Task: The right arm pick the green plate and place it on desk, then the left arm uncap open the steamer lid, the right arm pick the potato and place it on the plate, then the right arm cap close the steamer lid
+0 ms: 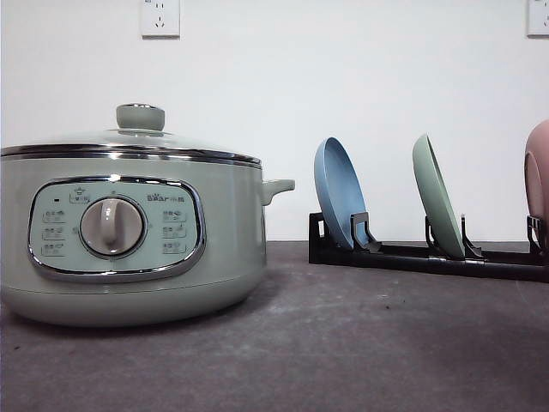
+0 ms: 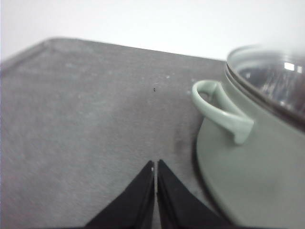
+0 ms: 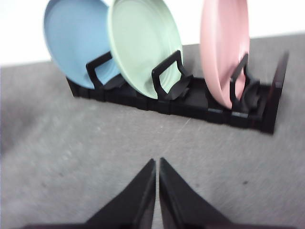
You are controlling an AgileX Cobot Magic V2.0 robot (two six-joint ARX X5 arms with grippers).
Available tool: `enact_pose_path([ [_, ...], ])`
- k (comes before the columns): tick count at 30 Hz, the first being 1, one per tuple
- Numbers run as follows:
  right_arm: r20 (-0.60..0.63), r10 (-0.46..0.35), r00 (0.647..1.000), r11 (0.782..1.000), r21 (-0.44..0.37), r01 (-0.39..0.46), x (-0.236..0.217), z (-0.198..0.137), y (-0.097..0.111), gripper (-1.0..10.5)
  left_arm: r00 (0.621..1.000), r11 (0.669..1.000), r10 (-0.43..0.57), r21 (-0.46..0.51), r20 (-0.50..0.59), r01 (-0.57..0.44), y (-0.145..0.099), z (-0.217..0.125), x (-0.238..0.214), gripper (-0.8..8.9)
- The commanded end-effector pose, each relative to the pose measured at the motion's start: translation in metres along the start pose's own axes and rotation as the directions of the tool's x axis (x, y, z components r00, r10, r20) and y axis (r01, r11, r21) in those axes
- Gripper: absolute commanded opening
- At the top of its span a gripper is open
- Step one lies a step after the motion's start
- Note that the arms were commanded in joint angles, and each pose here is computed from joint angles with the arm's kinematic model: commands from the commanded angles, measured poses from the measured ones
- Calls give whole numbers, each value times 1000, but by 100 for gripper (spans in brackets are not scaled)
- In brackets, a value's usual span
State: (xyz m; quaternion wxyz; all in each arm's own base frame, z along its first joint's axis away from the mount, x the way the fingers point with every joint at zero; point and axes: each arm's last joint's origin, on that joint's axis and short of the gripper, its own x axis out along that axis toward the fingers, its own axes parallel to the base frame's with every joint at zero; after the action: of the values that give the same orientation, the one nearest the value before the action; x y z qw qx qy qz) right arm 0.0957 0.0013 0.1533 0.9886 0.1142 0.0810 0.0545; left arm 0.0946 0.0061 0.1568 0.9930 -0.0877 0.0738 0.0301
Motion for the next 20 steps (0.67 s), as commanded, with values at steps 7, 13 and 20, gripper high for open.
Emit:
enact_pose_path([
  [7,-5,56,998,983,178,-54,0,0,2,6,1000,961,-2,-276,-4,1,0,1,-1,9],
  [13,54,68,996,975,206,-78,-7,20,7,6,998,957,-42,-286,40,51,-5,24,-10,10],
  [20,148,90,985,977,178,-116,-24,61,19,6,994,954,-91,-280,61,104,-13,61,-22,10],
])
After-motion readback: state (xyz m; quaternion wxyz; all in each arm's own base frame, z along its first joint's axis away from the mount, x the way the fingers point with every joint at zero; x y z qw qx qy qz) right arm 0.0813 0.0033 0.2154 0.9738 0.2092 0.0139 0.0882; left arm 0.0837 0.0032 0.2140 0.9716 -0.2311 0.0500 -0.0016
